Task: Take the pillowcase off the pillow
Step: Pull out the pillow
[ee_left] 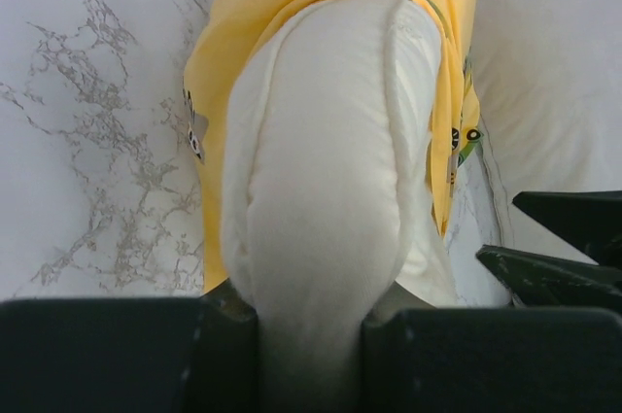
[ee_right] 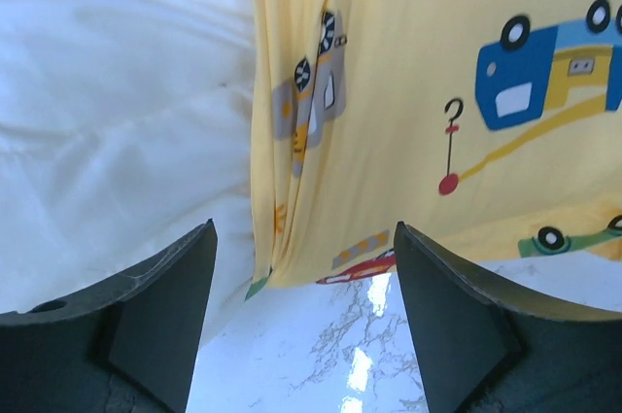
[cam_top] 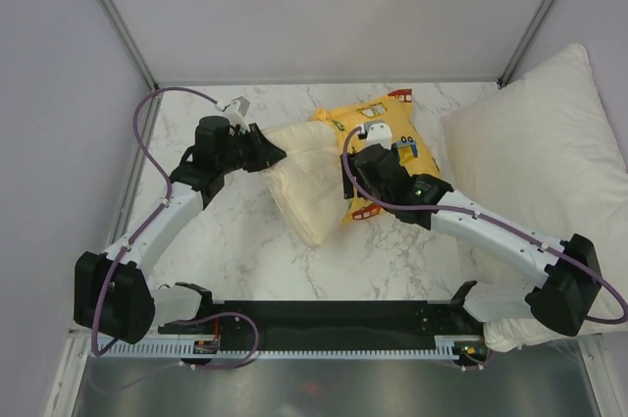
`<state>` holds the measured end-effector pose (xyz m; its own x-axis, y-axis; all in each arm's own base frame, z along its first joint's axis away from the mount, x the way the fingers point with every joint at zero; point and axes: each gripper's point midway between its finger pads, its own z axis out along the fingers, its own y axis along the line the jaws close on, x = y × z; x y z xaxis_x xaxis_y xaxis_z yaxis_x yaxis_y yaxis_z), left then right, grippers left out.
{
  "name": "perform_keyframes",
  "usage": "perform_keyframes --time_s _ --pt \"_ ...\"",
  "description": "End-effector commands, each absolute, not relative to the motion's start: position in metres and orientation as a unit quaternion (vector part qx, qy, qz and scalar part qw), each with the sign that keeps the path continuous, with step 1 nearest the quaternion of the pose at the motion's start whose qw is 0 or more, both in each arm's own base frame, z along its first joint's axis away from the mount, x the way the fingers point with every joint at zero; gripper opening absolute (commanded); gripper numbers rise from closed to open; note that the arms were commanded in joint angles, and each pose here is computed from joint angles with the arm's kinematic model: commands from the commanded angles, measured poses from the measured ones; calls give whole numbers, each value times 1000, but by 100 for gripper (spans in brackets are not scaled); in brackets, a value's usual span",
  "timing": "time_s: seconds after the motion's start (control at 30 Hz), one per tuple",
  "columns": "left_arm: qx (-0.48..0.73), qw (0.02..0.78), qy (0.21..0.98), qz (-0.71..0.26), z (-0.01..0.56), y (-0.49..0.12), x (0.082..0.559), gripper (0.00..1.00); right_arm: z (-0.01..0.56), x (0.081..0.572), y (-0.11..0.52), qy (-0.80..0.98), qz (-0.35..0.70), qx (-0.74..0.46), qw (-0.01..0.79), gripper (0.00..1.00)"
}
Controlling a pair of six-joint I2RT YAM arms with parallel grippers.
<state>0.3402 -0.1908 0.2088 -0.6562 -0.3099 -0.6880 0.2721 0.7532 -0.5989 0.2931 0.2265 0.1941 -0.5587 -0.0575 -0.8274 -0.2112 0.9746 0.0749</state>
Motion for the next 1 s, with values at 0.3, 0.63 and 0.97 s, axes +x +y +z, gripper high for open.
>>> perform_keyframes --time_s 0.3,0.63,0.97 --pt "22 471 792 -388 264 -195 342 2 162 311 226 871 29 -32 490 81" --pt "28 461 797 -390 257 -194 342 2 106 330 239 886 21 -55 459 74" --pt "16 445 810 -383 237 -191 362 2 91 333 269 867 110 -134 467 0"
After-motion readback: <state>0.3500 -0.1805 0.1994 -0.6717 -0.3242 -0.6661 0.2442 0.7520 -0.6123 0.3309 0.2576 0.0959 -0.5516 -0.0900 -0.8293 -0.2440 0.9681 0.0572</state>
